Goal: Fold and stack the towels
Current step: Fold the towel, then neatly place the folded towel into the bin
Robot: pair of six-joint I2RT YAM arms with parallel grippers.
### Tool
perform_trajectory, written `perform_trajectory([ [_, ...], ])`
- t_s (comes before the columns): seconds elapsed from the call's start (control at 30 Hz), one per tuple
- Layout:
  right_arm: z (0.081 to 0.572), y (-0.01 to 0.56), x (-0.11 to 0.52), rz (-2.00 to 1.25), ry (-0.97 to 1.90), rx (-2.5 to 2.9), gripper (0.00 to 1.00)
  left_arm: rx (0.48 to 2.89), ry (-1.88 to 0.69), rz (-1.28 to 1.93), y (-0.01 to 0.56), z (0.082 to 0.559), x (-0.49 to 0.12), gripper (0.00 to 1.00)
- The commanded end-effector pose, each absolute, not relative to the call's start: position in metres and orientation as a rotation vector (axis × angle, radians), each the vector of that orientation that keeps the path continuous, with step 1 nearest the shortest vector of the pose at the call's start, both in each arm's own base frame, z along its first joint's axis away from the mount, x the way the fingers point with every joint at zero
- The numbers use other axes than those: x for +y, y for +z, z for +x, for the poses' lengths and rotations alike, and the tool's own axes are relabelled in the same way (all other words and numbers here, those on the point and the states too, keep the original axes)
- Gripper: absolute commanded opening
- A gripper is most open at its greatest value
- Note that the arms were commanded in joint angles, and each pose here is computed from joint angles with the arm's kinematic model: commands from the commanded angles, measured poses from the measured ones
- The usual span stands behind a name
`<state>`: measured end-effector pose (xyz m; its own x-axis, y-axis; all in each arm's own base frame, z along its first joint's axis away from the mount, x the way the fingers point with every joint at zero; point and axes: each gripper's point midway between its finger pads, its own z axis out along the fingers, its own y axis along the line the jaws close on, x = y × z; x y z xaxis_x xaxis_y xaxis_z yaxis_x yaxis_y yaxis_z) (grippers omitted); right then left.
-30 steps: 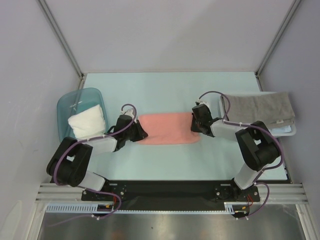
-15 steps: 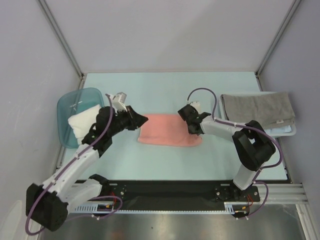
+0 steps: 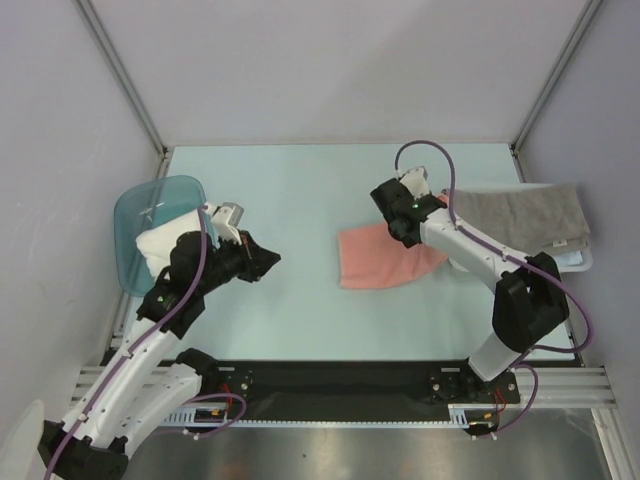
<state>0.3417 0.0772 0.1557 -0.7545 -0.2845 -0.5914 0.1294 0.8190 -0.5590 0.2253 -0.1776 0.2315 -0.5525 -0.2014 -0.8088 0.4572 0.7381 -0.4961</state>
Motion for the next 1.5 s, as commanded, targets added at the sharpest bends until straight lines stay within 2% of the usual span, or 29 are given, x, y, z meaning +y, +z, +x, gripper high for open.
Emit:
perform_trajectory([
  [0.0,0.347,0.214,0.04,-0.067,-0.912,2.203,0.0,1.989,-0.81,0.243,0.217,0.217,-0.17,0.1],
  [0.37,0.364,0.29,-0.012,0.02,-0.903,2.091,0.0,1.988,-0.877,0.292,0.21,0.2,-0.175,0.09],
  [1.07,0.357,0.368,-0.094,0.201,-0.95,1.988,0.0,2.008,-0.896,0.321,0.204,0.192,-0.183,0.06],
  [1.23,0.357,0.378,-0.109,0.235,-0.952,1.96,0.0,2.016,-0.903,0.327,0.202,0.191,-0.185,0.05],
  [1.47,0.367,0.364,-0.131,0.299,-0.949,1.971,0.0,2.031,-0.909,0.339,0.199,0.19,-0.187,0.04],
])
